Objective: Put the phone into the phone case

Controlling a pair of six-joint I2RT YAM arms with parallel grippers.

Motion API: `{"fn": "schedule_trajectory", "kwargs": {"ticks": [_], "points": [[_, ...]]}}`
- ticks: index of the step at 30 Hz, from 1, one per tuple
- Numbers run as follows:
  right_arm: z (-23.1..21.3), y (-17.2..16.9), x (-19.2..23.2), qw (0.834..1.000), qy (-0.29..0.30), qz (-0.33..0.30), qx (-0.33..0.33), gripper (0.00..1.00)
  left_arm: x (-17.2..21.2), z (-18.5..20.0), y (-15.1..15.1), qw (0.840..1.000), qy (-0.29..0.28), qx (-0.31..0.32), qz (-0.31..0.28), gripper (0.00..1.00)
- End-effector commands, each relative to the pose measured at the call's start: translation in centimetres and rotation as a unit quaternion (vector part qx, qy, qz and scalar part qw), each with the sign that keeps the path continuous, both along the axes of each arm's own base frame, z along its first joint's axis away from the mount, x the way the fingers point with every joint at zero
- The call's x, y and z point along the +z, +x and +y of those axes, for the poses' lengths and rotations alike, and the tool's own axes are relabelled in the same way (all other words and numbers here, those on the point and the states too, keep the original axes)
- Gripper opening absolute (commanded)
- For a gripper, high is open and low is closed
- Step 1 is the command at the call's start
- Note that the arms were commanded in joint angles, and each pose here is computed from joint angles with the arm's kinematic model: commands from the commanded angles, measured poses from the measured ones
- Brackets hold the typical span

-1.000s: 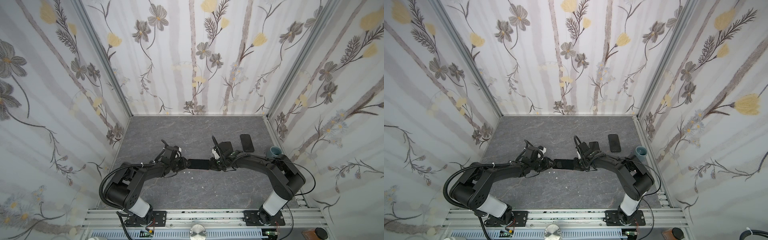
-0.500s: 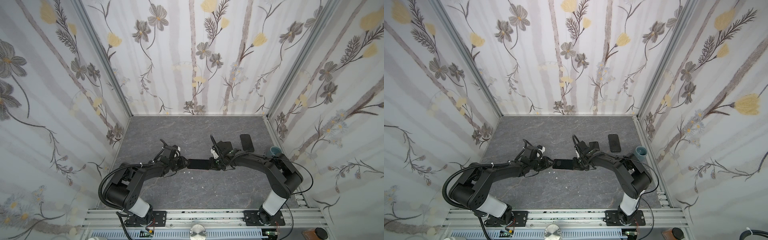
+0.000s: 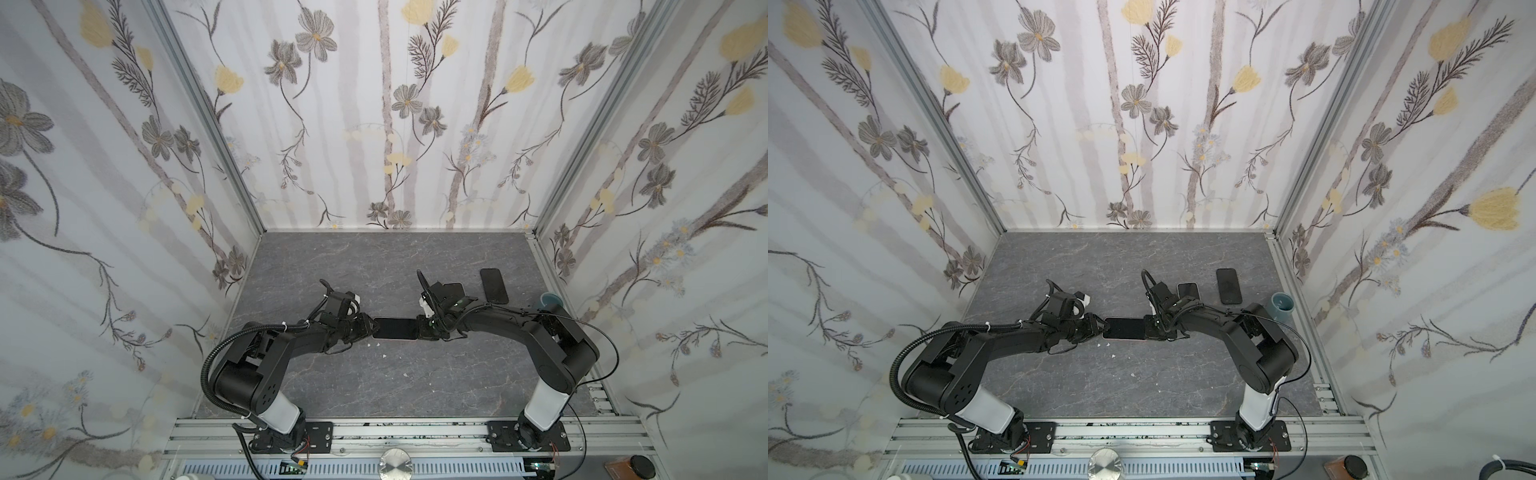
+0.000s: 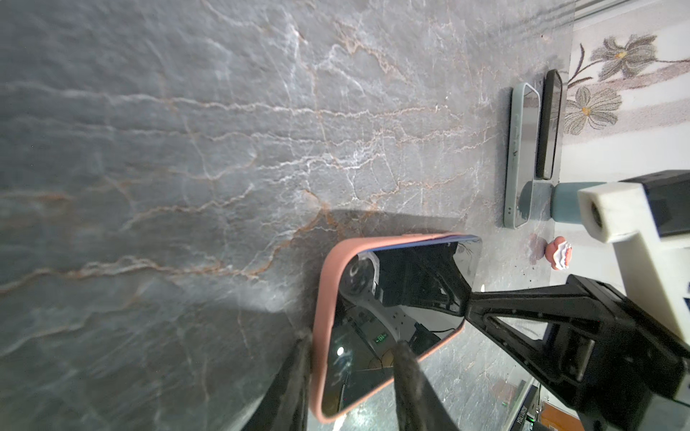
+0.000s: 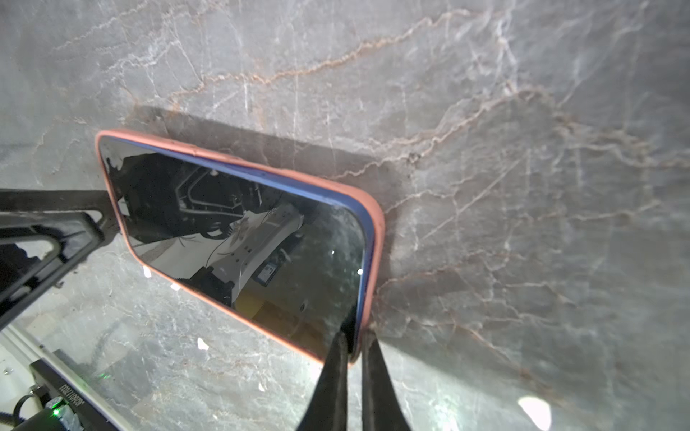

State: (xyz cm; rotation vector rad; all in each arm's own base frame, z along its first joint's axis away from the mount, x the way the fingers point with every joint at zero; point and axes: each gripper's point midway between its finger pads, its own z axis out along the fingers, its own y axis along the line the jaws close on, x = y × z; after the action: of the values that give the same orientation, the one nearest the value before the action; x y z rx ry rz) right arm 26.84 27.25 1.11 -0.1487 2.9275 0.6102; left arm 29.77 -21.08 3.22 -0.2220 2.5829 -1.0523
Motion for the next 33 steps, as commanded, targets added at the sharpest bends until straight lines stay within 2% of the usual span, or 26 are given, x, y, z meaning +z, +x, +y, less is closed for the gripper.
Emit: {"fn": "schedule_trajectory", "kwargs": {"ticks": [1, 11, 18, 25, 30, 33], "points": [[-3.2, -1.9, -3.2, 0.995, -0.091, 0.030, -0.001, 0.08, 0.0, -0.4, 0.0, 1.000, -0.014, -0.002, 0.005, 0.37], [-2.6, -1.3, -1.9, 0.996, -0.085, 0.015, 0.002, 0.09, 0.0, -0.3, 0.0, 1.000, -0.012, -0.001, 0.004, 0.38], [-1.4, 0.2, 1.3, 0.998, -0.058, -0.027, -0.001, 0.11, 0.6, 0.4, 0.8, 1.000, 0.016, 0.006, -0.019, 0.37], [0.6, 2.0, 6.6, 0.996, 0.000, -0.088, 0.008, 0.13, 4.7, 1.4, 2.9, 0.994, 0.049, 0.026, -0.091, 0.37], [1.1, 3.0, 9.8, 0.993, 0.003, -0.118, 0.022, 0.14, 7.7, 2.5, 4.5, 0.983, 0.087, 0.033, -0.160, 0.41], [1.0, 3.7, 13.2, 0.986, 0.018, -0.163, 0.020, 0.15, 9.8, 2.6, 5.5, 0.975, 0.107, 0.021, -0.196, 0.44]]}}
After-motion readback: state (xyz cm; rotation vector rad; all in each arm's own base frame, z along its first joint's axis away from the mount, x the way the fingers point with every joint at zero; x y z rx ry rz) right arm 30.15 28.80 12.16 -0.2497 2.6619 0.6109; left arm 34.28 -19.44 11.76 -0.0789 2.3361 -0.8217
